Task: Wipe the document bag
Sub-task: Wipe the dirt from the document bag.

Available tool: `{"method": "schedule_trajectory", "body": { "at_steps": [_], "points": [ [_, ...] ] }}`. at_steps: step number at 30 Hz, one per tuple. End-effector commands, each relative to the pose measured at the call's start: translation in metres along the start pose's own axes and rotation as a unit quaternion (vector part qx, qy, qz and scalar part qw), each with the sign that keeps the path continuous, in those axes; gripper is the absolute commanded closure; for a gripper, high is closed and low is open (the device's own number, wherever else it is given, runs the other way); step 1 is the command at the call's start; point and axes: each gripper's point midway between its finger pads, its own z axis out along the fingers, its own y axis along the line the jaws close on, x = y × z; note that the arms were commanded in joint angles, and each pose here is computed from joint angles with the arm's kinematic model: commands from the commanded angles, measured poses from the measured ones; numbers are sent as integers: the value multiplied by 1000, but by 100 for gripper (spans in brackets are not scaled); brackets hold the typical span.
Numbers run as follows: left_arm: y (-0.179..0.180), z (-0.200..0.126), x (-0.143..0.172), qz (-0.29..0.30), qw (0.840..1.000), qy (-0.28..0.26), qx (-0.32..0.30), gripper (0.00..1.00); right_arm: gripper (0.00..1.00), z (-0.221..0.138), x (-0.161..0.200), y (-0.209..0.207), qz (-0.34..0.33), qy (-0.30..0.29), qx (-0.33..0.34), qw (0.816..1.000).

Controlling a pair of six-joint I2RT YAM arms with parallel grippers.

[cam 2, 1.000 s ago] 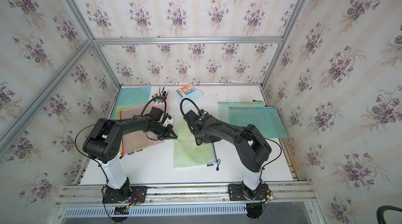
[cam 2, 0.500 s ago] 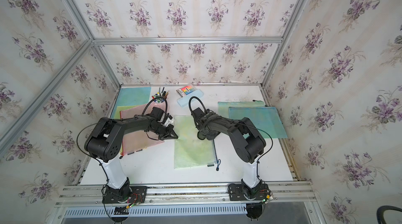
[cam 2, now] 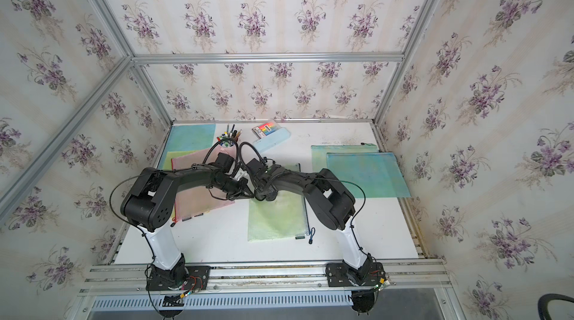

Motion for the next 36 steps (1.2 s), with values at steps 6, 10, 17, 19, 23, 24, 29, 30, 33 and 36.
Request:
{"method": "schedule_trajectory", "body": {
  "at_steps": [6,10,17,19,23,24,29,30,33,36],
  "points": [
    [-3,-2,-1,3,1000,-2,5,100,87,-18,6,-146,76,17,142,987],
    [-5,-2,-4,2,1000,-6,7,100,87,-35,-55,-71,49,-50,34,997],
    [-7,0,-10,-5,1000,-14,15,100,85,0,-82,52,9,-51,-73,996],
    [-8,-2,-11,-5,1000,-20,15,100,85,11,-81,32,12,-45,-41,998],
    [-8,-3,-13,-13,999,-35,16,100,85,-1,-86,-49,62,-52,33,996],
    [-8,-3,-14,-17,999,-39,18,100,85,-5,-84,-71,77,-53,45,995],
    [-8,-1,-18,-35,997,-56,30,100,85,-30,-78,-80,77,-59,14,995],
    [-9,-1,-19,-37,997,-57,32,100,85,-32,-73,-55,59,-55,-15,997],
    [-9,-1,-21,-39,997,-59,30,100,85,-39,-38,24,-20,-32,-63,997],
    [-12,-3,-25,-38,997,-64,32,100,85,-32,1,29,-17,8,-52,998]
  ]
}}
